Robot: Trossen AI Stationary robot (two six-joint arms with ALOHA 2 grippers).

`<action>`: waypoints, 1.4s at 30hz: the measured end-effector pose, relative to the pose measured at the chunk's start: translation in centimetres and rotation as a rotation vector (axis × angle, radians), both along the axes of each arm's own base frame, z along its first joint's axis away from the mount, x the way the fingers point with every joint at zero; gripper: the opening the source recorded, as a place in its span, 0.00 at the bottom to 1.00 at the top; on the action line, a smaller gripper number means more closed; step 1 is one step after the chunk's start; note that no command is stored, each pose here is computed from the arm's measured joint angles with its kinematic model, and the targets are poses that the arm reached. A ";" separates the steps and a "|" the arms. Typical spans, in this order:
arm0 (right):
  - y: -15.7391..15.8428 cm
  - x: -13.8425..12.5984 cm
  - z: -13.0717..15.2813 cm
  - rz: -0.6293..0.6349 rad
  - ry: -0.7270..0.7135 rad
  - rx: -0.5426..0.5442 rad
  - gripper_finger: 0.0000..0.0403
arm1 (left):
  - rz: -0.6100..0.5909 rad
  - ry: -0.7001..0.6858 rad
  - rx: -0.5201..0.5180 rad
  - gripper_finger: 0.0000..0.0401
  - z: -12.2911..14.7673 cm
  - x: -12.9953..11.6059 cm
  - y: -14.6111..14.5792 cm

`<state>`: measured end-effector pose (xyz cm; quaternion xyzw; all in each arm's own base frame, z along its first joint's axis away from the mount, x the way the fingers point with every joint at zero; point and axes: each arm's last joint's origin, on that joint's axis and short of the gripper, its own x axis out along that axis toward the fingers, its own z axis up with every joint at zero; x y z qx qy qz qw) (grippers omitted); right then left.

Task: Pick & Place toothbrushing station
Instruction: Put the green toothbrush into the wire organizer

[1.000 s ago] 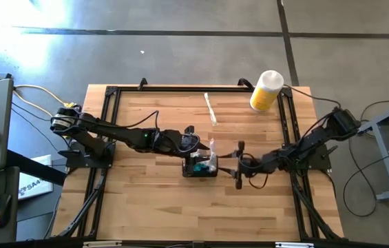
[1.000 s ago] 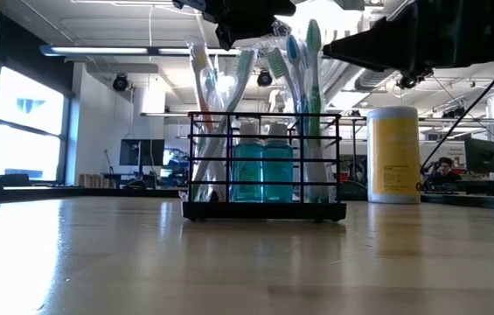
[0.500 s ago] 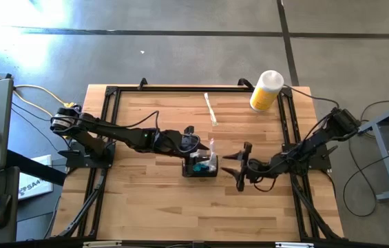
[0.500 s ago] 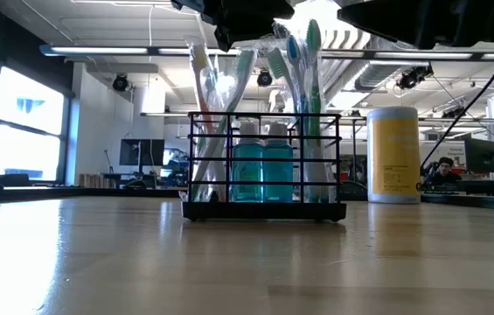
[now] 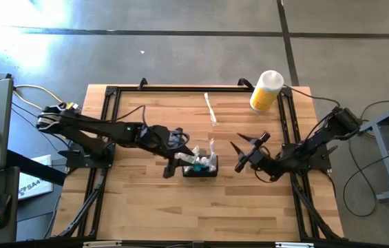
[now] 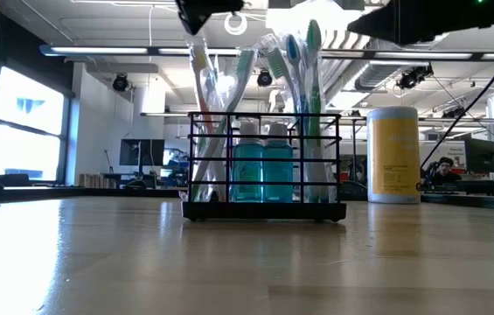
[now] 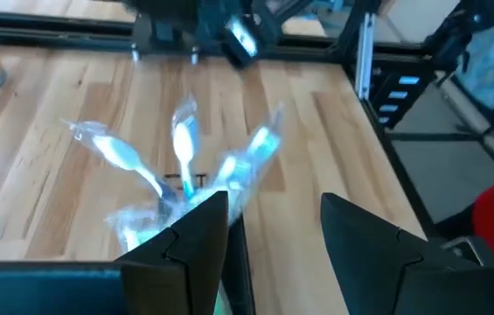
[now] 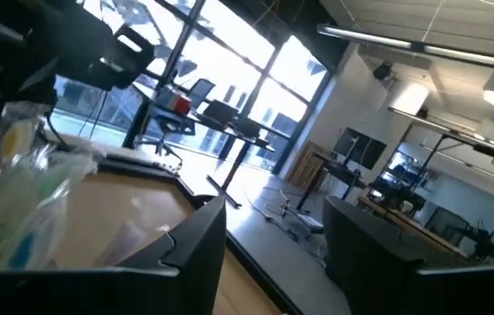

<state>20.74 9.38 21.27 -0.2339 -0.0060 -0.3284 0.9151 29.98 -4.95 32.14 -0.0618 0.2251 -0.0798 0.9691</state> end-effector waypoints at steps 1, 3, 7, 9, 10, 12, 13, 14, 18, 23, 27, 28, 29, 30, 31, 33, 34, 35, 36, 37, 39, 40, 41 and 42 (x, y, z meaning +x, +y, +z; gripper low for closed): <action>-0.3 0.0 0.3 0.000 -0.010 0.006 0.45 | 0.002 0.007 0.002 0.44 0.3 -0.5 0.1; -0.7 0.2 0.2 -0.009 -0.004 0.017 0.45 | 0.000 0.020 0.002 0.44 0.7 -1.4 0.1; -1.8 1.0 -0.8 -0.036 -0.008 0.100 0.45 | 0.025 0.026 0.023 0.44 1.5 -2.7 -0.2; -2.1 1.2 -0.8 -0.036 -0.028 0.123 0.45 | 0.028 0.028 0.034 0.44 1.6 -3.2 -0.6; -2.1 1.2 -0.7 -0.038 -0.045 0.134 0.45 | 0.029 0.044 0.044 0.44 1.6 -3.4 -0.8; -2.1 1.1 0.2 -0.030 -0.131 0.175 0.45 | 0.021 0.046 0.052 0.44 1.6 -3.6 -1.3; -2.2 1.0 0.9 -0.024 -0.179 0.189 0.45 | 0.017 0.053 0.057 0.44 1.5 -3.8 -1.5; -2.1 0.9 1.5 -0.024 -0.205 0.187 0.45 | 0.015 0.063 0.064 0.44 1.5 -3.9 -1.7; -2.2 1.2 4.2 -0.045 -0.218 0.133 0.45 | -0.012 0.069 0.073 0.44 1.5 -4.3 -2.6; -3.5 2.5 7.0 -0.109 -0.196 0.115 0.45 | -0.067 0.068 0.080 0.44 1.4 -4.8 -4.0; -5.4 3.6 10.4 -0.297 -0.270 0.198 0.45 | -0.069 0.069 0.096 0.44 1.3 -5.0 -4.7; -5.9 3.8 11.5 -0.348 -0.278 0.215 0.45 | -0.064 0.067 0.101 0.44 1.3 -5.1 -4.9; -6.4 4.0 12.3 -0.390 -0.271 0.221 0.45 | -0.060 0.067 0.103 0.44 1.3 -5.1 -5.0; -6.8 4.4 12.9 -0.414 -0.252 0.212 0.45 | -0.058 0.067 0.103 0.44 1.3 -5.2 -5.1; -7.1 4.7 13.3 -0.427 -0.224 0.193 0.45 | -0.055 0.069 0.100 0.44 1.3 -5.2 -5.2; -7.8 5.5 14.2 -0.421 -0.164 0.148 0.45 | -0.043 0.070 0.094 0.44 1.3 -5.3 -5.2; -8.2 5.9 14.5 -0.412 -0.143 0.135 0.45 | -0.043 0.072 0.093 0.44 1.3 -5.3 -5.2; -8.6 6.2 14.9 -0.398 -0.130 0.133 0.45 | -0.043 0.074 0.094 0.44 1.3 -5.3 -5.2; -9.1 6.5 15.3 -0.379 -0.116 0.138 0.45 | -0.042 0.074 0.094 0.44 1.3 -5.3 -5.2; -9.6 6.7 15.6 -0.368 -0.103 0.152 0.45 | -0.040 0.073 0.094 0.44 1.3 -5.3 -5.2; -10.8 7.1 16.0 -0.345 -0.062 0.191 0.45 | -0.028 0.071 0.102 0.44 1.3 -5.2 -5.1; -11.4 7.2 16.1 -0.325 -0.041 0.221 0.45 | -0.024 0.070 0.105 0.44 1.3 -5.2 -5.1; -12.2 7.2 16.3 -0.294 -0.021 0.259 0.45 | -0.022 0.069 0.110 0.44 1.3 -5.2 -5.1; -13.0 7.2 16.4 -0.251 -0.005 0.311 0.45 | -0.022 0.067 0.114 0.44 1.3 -5.2 -5.1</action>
